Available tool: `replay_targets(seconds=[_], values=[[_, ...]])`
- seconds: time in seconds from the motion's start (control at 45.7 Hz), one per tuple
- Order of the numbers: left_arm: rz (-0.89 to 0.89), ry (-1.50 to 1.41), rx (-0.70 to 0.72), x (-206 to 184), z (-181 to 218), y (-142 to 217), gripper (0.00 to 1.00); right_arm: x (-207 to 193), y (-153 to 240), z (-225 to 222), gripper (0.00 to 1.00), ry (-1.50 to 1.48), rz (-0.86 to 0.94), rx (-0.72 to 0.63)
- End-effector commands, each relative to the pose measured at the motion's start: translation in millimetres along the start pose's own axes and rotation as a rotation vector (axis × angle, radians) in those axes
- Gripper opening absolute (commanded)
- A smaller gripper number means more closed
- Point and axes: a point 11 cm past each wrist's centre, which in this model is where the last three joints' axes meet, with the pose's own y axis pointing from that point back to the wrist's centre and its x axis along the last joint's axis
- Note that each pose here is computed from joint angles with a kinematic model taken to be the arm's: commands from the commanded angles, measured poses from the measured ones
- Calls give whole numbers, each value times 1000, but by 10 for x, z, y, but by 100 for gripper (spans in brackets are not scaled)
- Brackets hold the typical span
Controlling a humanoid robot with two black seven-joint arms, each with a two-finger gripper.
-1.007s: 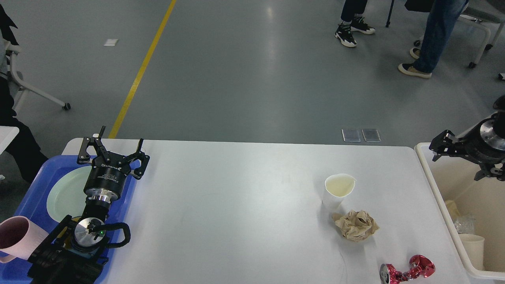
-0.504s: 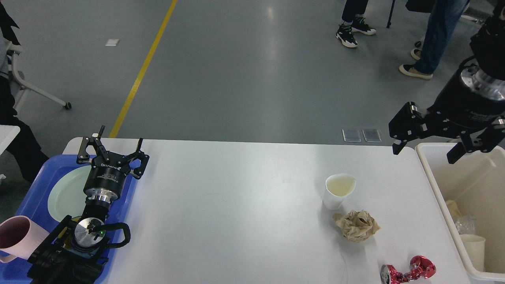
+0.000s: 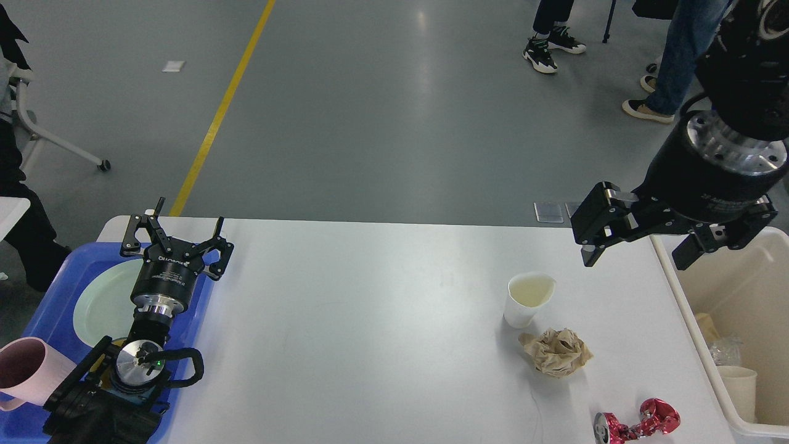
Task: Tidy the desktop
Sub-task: 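Move the right gripper over the other white paper cup, then grasp the paper cup rim with the right gripper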
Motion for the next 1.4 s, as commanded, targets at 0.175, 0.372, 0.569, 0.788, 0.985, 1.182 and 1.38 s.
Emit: replay_targets(seconds=[0.175, 0.372, 0.569, 0.788, 0.985, 1.182, 1.38], values=[[-2, 0, 0, -5, 0, -2, 96, 517, -904, 293, 100, -133, 46, -20], [0, 0, 0, 0, 0, 0, 96, 787, -1553, 252, 100, -159, 42, -7], [0, 1, 1, -2, -7, 0, 96, 768, -2283, 188, 100, -204, -7, 29], [-2, 0, 0, -5, 0, -2, 96, 739, -2718, 142, 100, -248, 49, 23], [0, 0, 0, 0, 0, 0, 96, 701, -2934, 206, 100, -299, 136, 1], [0, 0, 0, 0, 0, 0, 96, 608, -3138, 222, 100, -329, 183, -13], [-1, 0, -1, -5, 4, -2, 96, 529, -3226, 89, 94, -349, 158, 31]])
